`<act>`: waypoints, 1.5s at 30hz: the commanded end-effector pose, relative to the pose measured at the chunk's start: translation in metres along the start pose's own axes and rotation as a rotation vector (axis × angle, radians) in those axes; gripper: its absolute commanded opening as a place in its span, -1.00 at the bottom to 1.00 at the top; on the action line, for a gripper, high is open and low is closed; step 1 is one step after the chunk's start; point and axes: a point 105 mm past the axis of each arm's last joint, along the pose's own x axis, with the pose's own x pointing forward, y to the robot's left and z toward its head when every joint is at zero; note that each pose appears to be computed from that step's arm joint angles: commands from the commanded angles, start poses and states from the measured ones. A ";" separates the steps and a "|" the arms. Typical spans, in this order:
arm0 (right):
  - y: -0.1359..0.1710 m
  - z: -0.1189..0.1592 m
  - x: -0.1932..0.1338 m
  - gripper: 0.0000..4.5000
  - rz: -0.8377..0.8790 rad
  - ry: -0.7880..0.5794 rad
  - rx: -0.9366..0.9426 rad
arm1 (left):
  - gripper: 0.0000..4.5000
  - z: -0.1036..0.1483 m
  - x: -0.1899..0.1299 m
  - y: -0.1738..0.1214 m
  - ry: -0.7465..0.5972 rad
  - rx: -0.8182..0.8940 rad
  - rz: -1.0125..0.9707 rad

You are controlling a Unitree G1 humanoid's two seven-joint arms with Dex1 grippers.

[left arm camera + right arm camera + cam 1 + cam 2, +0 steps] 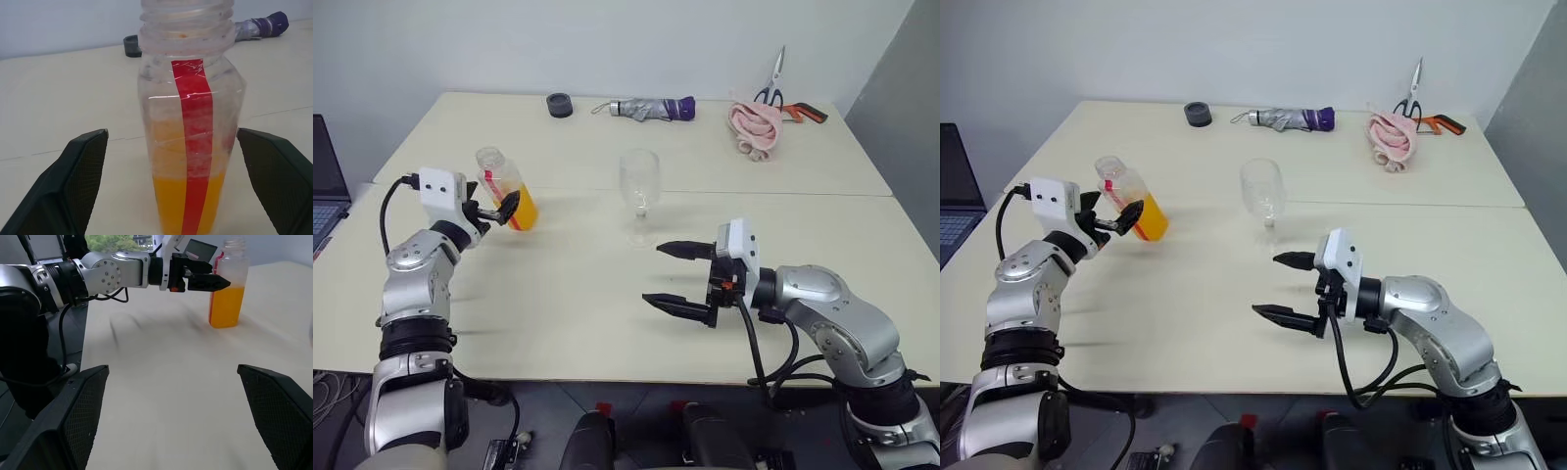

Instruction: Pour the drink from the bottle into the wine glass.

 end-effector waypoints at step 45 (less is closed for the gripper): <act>-0.025 0.056 -0.001 1.00 -0.216 -0.185 -0.161 | -0.16 0.075 0.040 -0.074 -0.189 0.163 -0.200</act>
